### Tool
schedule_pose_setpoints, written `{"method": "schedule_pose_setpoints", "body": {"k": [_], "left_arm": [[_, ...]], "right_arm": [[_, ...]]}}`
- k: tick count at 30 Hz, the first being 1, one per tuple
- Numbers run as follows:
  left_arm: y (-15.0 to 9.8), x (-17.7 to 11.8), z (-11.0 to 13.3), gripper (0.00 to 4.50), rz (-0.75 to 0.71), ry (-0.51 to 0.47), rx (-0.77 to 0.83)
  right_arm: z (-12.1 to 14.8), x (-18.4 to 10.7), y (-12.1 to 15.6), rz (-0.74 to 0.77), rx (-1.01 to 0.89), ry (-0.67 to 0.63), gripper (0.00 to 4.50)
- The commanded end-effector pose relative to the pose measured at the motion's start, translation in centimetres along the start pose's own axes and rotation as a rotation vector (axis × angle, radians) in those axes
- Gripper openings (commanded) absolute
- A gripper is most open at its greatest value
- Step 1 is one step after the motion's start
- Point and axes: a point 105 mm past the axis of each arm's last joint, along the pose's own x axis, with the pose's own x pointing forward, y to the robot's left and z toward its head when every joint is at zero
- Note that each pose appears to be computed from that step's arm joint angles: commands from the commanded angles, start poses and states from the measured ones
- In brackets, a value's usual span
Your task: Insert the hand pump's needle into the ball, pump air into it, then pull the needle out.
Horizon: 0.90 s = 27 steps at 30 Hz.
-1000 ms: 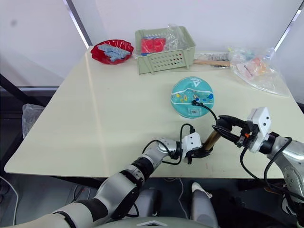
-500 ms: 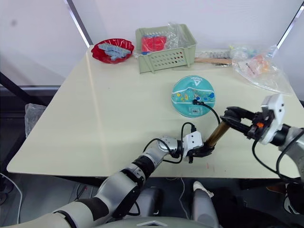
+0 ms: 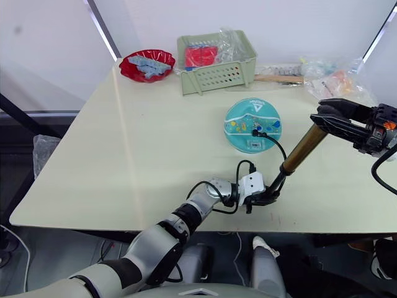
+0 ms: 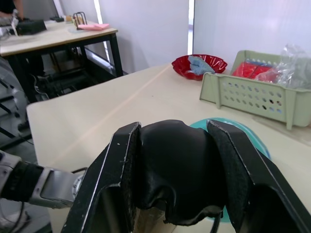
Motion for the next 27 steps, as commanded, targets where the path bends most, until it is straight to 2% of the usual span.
{"method": "schedule_pose_setpoints", "body": {"k": [1,8,20,27], "left_arm": [[-2.3,-1.6,-6.5,1.19,-0.031,0.213,-0.138],[-2.3,-1.5,-6.4,1.19,-0.024,0.210,-0.143],[-2.2,-1.8,-6.7,1.19,-0.012,0.212,-0.145],[-2.1,-1.9,-6.7,1.19,-0.012,0.214,-0.144]], "right_arm": [[3.4,-0.5,0.9,0.022,-0.125,-0.088,1.68],[-2.1,0.5,0.7,0.021,-0.096,0.073,1.68],[-13.0,1.5,1.0,-0.020,-0.009,0.224,1.68],[-16.1,1.5,1.2,-0.042,-0.020,0.256,1.68]]}}
